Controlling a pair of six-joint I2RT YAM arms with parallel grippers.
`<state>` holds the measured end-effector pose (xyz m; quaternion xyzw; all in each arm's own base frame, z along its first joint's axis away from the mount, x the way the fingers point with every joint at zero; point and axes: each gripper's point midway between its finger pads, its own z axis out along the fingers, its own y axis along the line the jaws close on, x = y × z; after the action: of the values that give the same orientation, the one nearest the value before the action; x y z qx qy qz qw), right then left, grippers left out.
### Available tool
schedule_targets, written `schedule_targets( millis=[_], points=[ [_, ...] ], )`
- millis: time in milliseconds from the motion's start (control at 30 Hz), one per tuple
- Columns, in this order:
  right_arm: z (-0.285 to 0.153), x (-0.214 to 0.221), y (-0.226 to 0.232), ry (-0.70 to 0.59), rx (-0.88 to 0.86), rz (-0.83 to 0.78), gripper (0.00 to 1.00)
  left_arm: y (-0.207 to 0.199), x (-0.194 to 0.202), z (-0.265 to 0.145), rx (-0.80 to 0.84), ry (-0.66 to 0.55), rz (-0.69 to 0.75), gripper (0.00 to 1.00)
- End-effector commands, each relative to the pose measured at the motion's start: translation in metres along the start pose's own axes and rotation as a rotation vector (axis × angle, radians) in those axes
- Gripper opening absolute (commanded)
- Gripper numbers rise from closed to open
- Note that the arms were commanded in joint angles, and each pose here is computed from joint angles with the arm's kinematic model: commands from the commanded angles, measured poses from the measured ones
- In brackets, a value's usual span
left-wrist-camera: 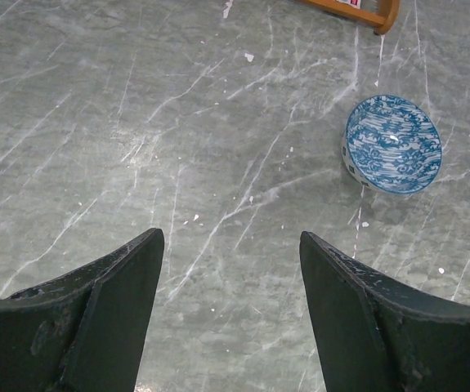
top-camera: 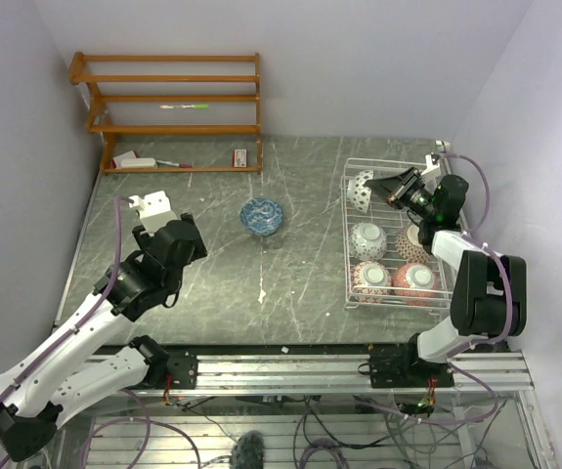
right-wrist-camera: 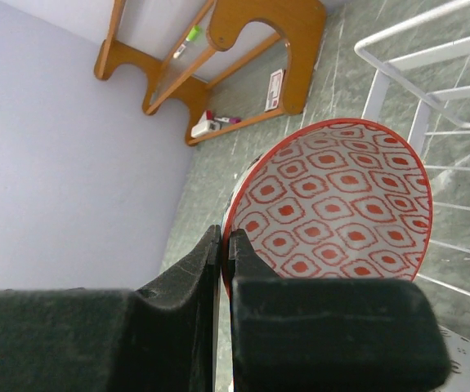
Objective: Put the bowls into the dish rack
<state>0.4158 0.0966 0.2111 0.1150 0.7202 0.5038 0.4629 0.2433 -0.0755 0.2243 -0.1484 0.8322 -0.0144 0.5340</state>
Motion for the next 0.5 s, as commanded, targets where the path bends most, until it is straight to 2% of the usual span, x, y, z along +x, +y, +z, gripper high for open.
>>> schedule_targets(
  millis=[0, 233, 467],
  points=[
    [-0.001, -0.01, 0.02, -0.011, -0.122, -0.012, 0.0, -0.004, -0.006, -0.001, 0.008, -0.013, -0.01, 0.78],
    [0.007, -0.004, -0.017, -0.001, -0.038, 0.067, 0.0, -0.002, -0.011, -0.004, 0.009, -0.026, -0.014, 0.78],
    [0.014, 0.003, -0.047, 0.021, -0.056, 0.139, 0.0, -0.002, -0.011, -0.004, 0.011, -0.024, -0.012, 0.78]
  ],
)
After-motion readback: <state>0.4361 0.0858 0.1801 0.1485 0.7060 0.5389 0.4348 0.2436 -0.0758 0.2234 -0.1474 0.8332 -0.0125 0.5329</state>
